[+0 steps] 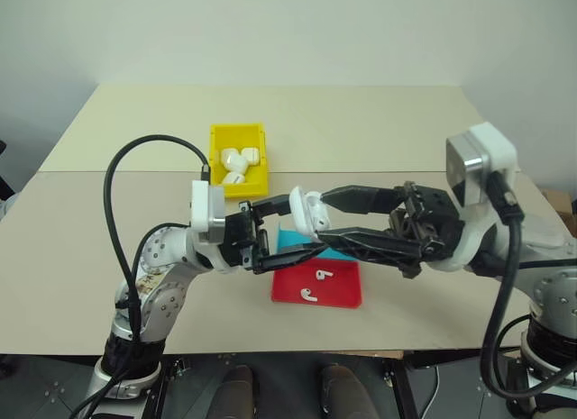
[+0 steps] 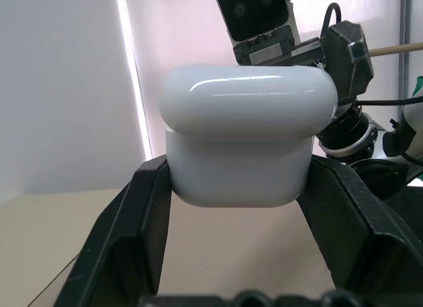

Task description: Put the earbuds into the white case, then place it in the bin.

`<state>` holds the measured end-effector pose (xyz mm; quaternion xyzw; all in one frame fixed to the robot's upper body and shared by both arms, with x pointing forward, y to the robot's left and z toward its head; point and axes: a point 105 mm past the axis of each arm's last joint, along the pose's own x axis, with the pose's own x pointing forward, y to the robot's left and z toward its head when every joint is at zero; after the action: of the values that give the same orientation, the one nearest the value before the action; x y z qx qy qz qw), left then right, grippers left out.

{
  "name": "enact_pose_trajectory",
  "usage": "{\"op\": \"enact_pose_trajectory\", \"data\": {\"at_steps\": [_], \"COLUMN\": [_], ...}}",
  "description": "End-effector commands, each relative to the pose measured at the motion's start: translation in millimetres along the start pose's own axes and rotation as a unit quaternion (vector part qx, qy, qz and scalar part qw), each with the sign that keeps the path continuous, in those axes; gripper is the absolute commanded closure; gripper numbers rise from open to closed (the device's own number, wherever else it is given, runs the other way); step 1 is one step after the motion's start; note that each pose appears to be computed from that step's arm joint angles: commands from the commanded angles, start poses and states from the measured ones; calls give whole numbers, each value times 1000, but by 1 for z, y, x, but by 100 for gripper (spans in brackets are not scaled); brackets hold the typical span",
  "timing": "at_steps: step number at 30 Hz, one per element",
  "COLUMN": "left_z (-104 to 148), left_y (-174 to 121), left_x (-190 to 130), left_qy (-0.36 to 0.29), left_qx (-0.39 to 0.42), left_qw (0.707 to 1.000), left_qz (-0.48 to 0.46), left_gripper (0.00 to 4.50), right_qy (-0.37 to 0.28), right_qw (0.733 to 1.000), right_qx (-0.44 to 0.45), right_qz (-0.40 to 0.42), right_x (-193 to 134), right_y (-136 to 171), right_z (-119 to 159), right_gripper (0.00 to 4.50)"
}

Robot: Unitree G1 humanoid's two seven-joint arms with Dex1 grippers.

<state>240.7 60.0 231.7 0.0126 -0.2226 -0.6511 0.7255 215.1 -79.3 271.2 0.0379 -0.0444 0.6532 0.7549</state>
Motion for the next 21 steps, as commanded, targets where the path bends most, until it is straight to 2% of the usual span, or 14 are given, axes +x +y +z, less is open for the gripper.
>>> {"op": "enact_pose_trajectory", "data": {"at_steps": [1,5,9,12,14,16,21], "left_z": [4,-14,-40,-51,-53,-53,-53], "left_y": [0,3,-5,-17,-22,-24,-28], "left_x": [-1,-25,-65,-84,-92,-95,-95], "left_qy": [2,61,161,205,221,225,225], "left_qx": [23,44,65,68,68,68,65], "left_qw": [1000,997,985,976,973,972,971], "left_qz": [0,12,13,6,17,31,55], "left_gripper": [175,175,175,175,175,175,175], "right_qy": [-16,4,155,246,337,398,496], "right_qw": [999,998,984,963,929,899,830], "right_qx": [-37,-55,-76,-99,-152,-183,-239], "right_qz": [-2,-18,-43,-39,-22,8,87], "right_x": [-5,-18,-25,-22,-17,-13,-5], "right_y": [2,-4,-20,-27,-28,-24,-21], "right_z": [11,14,-10,-24,-42,-58,-87], "right_gripper": [117,117,117,117,117,117,117]}}
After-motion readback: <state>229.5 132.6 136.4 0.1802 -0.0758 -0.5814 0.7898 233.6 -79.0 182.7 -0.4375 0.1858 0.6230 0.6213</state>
